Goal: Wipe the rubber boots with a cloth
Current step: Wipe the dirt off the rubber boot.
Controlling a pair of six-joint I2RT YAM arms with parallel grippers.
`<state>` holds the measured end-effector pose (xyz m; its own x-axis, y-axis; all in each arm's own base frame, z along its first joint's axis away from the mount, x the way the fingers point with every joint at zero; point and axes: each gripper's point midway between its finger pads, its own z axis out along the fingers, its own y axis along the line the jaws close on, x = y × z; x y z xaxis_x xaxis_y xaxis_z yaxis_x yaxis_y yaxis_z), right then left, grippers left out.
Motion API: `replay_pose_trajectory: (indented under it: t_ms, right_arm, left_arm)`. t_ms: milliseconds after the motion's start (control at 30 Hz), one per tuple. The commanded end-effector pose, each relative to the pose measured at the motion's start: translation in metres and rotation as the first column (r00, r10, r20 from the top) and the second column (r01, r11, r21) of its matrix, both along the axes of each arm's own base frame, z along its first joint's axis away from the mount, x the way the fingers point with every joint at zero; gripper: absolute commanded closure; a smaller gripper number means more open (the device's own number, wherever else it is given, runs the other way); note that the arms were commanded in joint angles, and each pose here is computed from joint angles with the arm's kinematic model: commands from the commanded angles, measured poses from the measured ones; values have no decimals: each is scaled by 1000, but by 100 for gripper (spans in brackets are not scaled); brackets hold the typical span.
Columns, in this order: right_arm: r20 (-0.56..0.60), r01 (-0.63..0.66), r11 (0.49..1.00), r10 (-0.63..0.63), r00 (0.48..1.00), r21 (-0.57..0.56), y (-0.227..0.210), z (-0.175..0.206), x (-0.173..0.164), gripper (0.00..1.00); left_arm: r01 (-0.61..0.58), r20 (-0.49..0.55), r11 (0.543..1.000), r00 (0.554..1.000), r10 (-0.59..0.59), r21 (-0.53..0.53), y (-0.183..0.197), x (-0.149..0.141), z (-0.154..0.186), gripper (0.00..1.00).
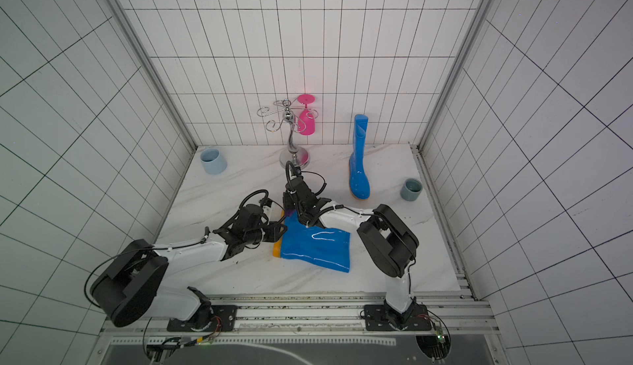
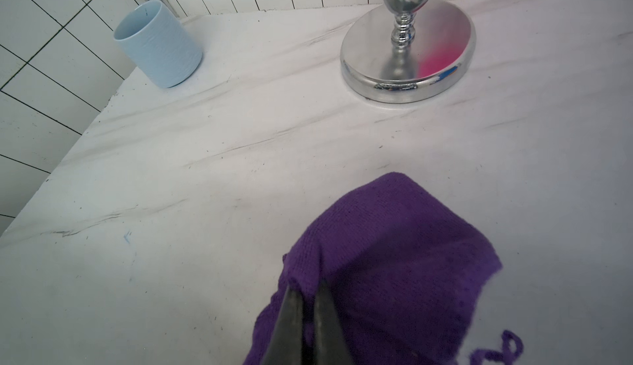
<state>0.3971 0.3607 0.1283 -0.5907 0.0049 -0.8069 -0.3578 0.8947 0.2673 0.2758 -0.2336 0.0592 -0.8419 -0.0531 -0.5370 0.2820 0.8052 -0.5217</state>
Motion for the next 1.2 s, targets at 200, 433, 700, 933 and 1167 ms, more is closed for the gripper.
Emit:
replay_pose_trajectory:
  t_ms: [200,433,700,933,1167]
  right_arm:
    - [-24,-31,993,34,999,111,-3,21,-20,100]
    - [-62,-60,992,68,996,112,-5,15,-67,100]
    - [-156,-86,993,98,983,87,-7,-20,-115,100]
    - [-232,-138,987,154,960,80,2,-45,-164,100]
    - [-287,-179,981,193,938,76,6,-57,-212,100]
  left_arm:
    - [61,-218,987,976,-27,147,22,-47,-61,75]
    - [54,-211,987,977,-21,149,23,-46,-60,75]
    - [44,-203,988,979,-14,146,24,-45,-58,75]
    - [36,-201,989,980,-6,145,25,-43,-58,75]
    - [26,-203,989,979,5,146,28,-43,-58,75]
